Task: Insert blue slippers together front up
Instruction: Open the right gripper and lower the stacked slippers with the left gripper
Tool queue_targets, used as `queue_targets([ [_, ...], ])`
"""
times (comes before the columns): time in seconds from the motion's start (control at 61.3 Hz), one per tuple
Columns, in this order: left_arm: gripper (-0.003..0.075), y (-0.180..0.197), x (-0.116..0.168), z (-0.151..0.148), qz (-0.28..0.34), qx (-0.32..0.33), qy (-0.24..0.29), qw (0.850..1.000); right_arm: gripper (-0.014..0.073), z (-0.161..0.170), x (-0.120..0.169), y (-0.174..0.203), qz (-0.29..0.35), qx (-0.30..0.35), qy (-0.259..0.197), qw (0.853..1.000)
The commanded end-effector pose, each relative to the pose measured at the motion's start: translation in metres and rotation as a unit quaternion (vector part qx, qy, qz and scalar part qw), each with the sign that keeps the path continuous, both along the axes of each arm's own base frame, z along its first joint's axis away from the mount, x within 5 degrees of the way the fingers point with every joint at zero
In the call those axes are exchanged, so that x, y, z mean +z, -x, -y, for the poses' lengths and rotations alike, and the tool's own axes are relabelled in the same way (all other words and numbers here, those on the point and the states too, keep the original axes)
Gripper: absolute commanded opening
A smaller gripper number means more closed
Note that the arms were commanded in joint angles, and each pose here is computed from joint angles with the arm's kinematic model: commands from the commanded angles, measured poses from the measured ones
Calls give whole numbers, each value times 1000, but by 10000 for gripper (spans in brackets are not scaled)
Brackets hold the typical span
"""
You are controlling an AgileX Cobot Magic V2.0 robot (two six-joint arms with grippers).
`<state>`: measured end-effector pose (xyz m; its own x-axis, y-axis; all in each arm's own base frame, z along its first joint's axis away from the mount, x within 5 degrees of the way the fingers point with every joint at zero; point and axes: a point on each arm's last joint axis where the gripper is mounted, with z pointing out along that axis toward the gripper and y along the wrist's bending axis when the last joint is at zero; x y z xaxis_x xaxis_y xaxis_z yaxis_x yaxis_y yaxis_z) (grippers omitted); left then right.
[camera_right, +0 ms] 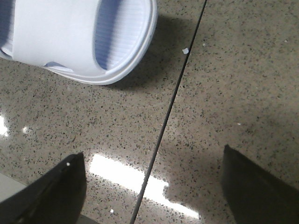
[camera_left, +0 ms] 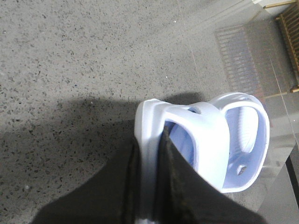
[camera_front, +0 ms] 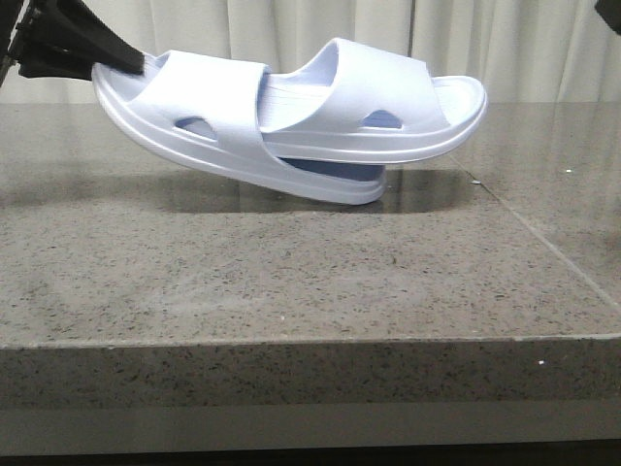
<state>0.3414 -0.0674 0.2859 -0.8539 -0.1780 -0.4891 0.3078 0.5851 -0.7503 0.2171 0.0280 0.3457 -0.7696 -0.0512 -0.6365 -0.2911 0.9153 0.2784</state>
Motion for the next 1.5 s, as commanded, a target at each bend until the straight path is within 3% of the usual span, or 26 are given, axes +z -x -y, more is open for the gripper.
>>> queue_targets([
  [0.0, -20, 5, 27, 5, 29, 2, 42, 999, 601, 0, 13, 3, 51, -19, -8, 999],
  [0.555, -20, 2, 26, 8, 31, 12, 42, 999, 601, 0, 13, 2, 52, -20, -9, 998],
  [0.881, -20, -18, -6, 67, 0, 3, 126, 992, 601, 0, 13, 2, 51, -19, -9, 998],
  [1.289, -17, -18, -19, 72, 16, -31, 92, 995, 601, 0, 13, 2, 51, -19, -9, 998],
  [1.371, 27, -17, -19, 72, 16, -33, 93, 995, 601, 0, 13, 2, 51, -19, -9, 998],
  [1.485, 181, -17, -19, 71, 16, -36, 96, 995, 601, 0, 13, 2, 51, -19, -9, 998],
])
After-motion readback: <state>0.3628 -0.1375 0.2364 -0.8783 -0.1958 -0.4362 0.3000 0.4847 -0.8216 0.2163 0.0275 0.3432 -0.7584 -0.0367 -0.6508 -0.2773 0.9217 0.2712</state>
